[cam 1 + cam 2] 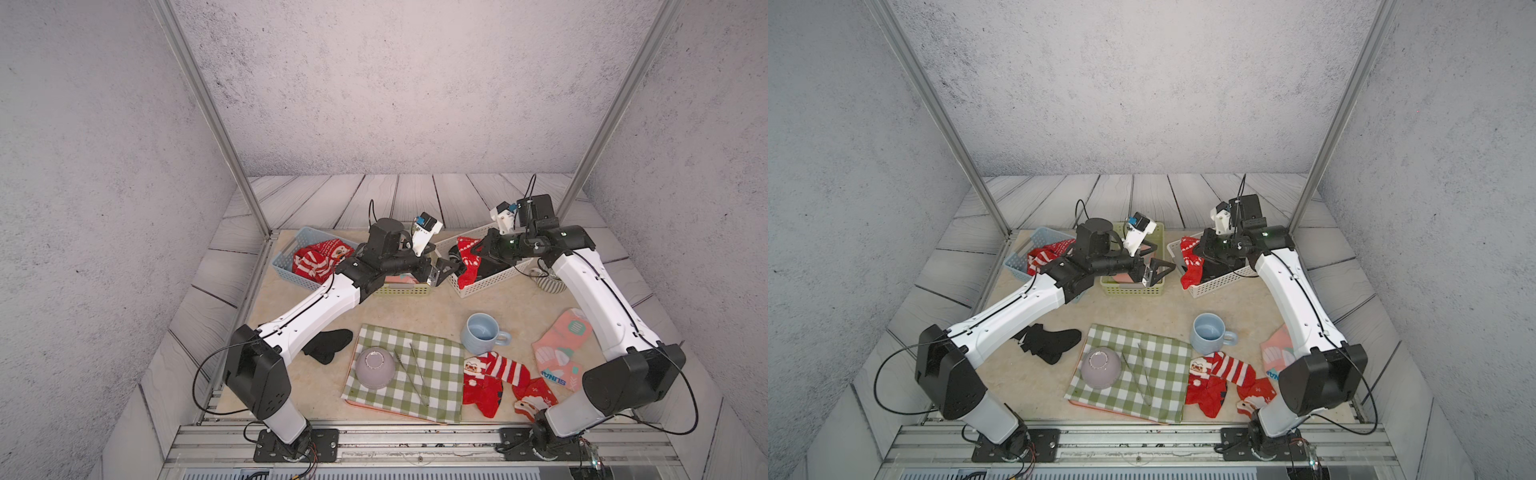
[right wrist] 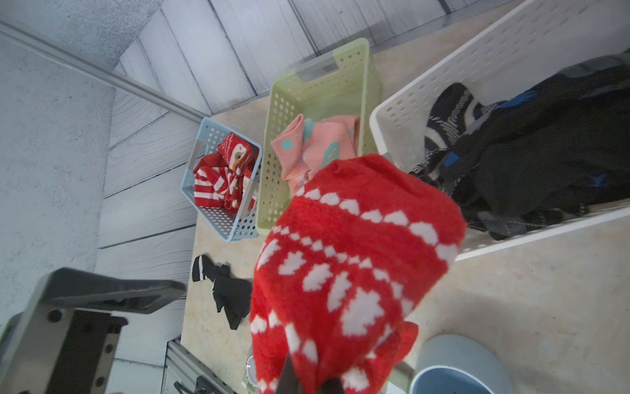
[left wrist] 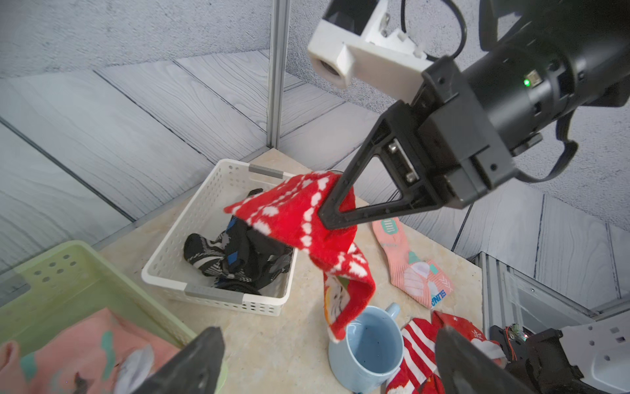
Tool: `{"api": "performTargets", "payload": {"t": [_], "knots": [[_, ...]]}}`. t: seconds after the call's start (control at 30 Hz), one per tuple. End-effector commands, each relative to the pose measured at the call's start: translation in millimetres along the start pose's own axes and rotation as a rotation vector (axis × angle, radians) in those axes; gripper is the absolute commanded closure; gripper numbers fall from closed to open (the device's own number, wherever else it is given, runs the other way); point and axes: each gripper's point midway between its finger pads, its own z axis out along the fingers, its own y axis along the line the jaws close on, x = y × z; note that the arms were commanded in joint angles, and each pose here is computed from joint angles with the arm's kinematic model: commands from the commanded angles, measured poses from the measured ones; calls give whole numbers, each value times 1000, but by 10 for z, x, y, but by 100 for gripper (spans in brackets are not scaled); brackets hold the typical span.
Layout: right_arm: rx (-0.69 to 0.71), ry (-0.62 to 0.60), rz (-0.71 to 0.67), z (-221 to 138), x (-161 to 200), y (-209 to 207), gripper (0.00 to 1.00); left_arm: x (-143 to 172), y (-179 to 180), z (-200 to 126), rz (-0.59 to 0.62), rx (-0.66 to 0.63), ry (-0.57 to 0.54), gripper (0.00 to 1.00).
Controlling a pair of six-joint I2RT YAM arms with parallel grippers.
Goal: Sort the socks into the basket by color
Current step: Pick up the sock from the center of the board.
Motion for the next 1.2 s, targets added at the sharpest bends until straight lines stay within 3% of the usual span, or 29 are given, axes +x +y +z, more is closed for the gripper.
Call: {"api": "performTargets", "payload": {"t": [0.0,0.3,0.37,0.43,0.5,0.53,0.67,0.8,0.87,0.93,1.17], "knots": [[-80,1,-42,-42,-10,227,100,-146,-136,132,6,55,-54,0],[-147,32,-69,-77,164,385,100,-56,-152,379,-28,67,-37,24],[-151,37,-74,-88,207,394,100,-63,-150,405,-26,62,-38,34],[-149,37,-76,-101,231,385,100,-80,-166,431,-28,72,-36,54],[-146,37,-79,-116,247,381,100,-76,-128,443,-41,50,-23,91],[-147,39,-82,-123,254,386,100,-79,-123,440,-43,46,-18,100],[-146,27,-89,-164,245,399,93,-61,-71,392,-32,6,-9,100],[-143,7,-109,-223,208,435,52,-78,17,281,-17,-54,-13,100],[-124,-6,-113,-261,180,422,23,-114,107,185,-24,-90,-23,100],[-102,-23,-127,-329,146,413,2,-141,248,55,-31,-151,-21,100],[-51,-88,-128,-543,62,317,1,-93,1032,-563,-185,-383,16,100]]}}
